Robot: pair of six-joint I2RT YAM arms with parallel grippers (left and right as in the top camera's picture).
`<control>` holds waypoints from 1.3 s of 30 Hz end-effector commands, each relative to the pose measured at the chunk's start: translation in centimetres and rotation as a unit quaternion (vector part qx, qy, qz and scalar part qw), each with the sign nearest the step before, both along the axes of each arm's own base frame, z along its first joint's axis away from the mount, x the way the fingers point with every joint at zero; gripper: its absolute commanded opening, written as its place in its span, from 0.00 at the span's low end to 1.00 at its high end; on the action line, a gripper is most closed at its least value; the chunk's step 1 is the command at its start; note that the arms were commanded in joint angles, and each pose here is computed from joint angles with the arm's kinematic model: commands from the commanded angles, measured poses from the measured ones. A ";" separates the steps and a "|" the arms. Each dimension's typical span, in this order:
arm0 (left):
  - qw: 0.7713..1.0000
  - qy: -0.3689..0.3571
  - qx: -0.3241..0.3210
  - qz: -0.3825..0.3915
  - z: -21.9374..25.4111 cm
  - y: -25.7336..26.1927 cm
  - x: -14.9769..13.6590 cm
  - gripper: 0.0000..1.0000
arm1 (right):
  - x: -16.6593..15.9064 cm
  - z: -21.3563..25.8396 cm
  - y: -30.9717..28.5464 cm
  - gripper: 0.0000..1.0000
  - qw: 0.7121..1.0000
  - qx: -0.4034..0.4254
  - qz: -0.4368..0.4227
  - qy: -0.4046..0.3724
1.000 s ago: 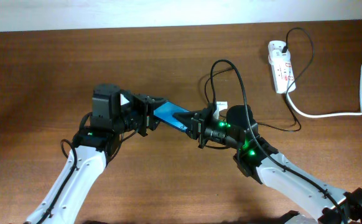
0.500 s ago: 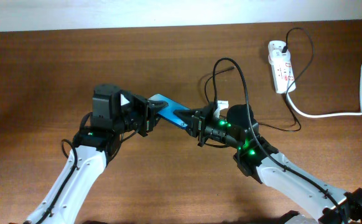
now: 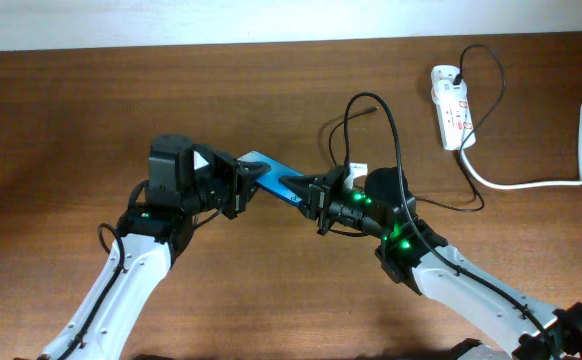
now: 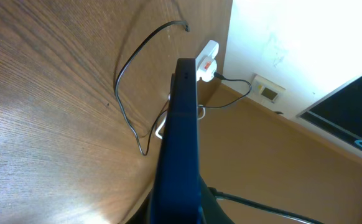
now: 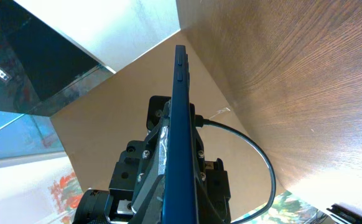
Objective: Plug charger to phone and switch on socket
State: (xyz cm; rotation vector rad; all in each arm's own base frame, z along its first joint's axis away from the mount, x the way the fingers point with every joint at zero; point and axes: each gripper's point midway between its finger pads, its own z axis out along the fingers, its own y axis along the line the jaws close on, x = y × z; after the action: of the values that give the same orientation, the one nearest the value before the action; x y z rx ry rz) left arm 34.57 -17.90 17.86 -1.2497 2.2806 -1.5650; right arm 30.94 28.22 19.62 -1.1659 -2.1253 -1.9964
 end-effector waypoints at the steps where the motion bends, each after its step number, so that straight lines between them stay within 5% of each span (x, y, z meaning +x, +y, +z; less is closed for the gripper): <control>1: 1.000 0.013 -0.020 -0.006 0.4 -0.3 -0.3 0.00 | 0.0 0.9 0.2 0.04 0.999 -0.017 0.009 -0.050; 13: 1.000 -0.001 -0.008 -0.012 0.3 -0.2 -0.2 0.00 | -1.0 -3.6 -0.7 0.17 0.996 -0.086 0.011 0.017; 22: 0.999 -0.006 0.022 -0.030 -0.7 0.0 -0.9 0.00 | -1.0 -3.7 -0.8 0.49 0.996 -0.088 0.011 0.019; 25: 0.998 -0.011 0.037 -0.041 -1.2 0.3 -1.2 0.00 | -1.1 -3.9 -0.8 0.69 0.996 -0.090 0.012 0.023; 30: 0.996 -0.034 0.034 -0.069 -0.9 1.4 -1.4 0.00 | -1.3 -5.7 -1.6 0.74 0.991 -0.127 0.003 0.038; 39: 0.985 -0.094 -0.029 -0.144 1.2 3.0 -2.7 0.00 | -0.7 -6.8 -2.7 0.84 0.975 -0.214 0.015 -0.056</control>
State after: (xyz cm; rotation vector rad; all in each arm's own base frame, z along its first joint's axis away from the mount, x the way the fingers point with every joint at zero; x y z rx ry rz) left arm 33.01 -14.13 16.36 -1.0562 2.3949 -1.5911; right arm 29.96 26.01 13.56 -1.1843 -2.5229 -1.6732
